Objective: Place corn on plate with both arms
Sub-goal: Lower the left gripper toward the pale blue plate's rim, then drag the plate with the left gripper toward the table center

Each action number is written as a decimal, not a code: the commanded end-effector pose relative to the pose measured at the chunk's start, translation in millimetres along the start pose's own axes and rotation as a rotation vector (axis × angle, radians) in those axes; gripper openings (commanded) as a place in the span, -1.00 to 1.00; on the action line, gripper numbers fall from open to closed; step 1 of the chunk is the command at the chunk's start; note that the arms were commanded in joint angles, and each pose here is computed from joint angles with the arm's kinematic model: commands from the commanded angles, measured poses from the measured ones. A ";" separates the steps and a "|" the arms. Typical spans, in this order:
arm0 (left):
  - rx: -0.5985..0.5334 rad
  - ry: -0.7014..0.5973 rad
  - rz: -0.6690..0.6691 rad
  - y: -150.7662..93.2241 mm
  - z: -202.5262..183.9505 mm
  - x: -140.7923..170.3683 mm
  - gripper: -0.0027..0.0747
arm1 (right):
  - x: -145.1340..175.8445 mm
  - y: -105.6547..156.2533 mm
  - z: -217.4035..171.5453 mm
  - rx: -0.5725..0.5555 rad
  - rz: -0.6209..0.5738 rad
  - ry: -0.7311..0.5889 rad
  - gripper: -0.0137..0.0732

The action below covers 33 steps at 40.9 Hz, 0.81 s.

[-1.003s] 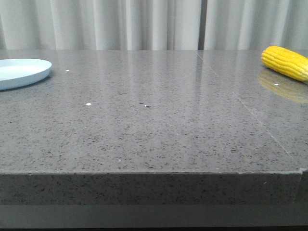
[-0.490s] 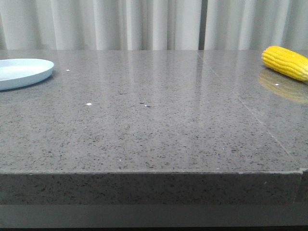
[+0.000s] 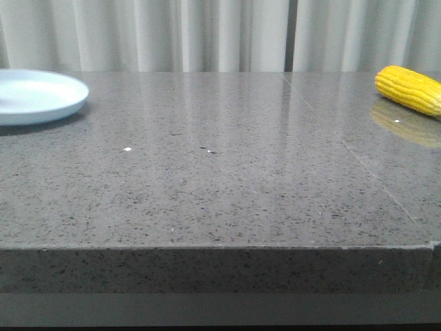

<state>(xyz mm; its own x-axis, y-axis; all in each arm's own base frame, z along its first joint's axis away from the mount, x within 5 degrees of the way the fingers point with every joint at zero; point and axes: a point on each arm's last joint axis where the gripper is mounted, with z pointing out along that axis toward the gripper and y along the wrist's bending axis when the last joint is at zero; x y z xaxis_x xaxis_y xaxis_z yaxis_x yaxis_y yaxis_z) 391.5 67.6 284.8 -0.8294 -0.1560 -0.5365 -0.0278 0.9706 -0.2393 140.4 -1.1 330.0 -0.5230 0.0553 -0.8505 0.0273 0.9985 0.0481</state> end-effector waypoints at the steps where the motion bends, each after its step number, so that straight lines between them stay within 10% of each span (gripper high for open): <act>1: 0.052 -0.127 0.050 -34.3 -38.2 -13.8 -0.98 | -13.4 -0.2 -3.3 0.003 -0.010 -0.091 0.73; 33: 0.349 -0.022 0.421 -222.8 -0.9 36.8 -0.98 | -13.4 -0.2 -3.3 0.003 -0.010 -0.091 0.73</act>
<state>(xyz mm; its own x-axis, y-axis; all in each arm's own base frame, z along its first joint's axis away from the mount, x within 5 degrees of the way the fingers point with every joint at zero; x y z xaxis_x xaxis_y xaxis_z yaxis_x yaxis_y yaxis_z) 369.0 -139.9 294.9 -0.7796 0.2664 -0.5668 0.4687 0.8485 -0.2459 140.5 -1.1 330.2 -0.5215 0.0553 -0.8515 0.0273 0.9985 0.0482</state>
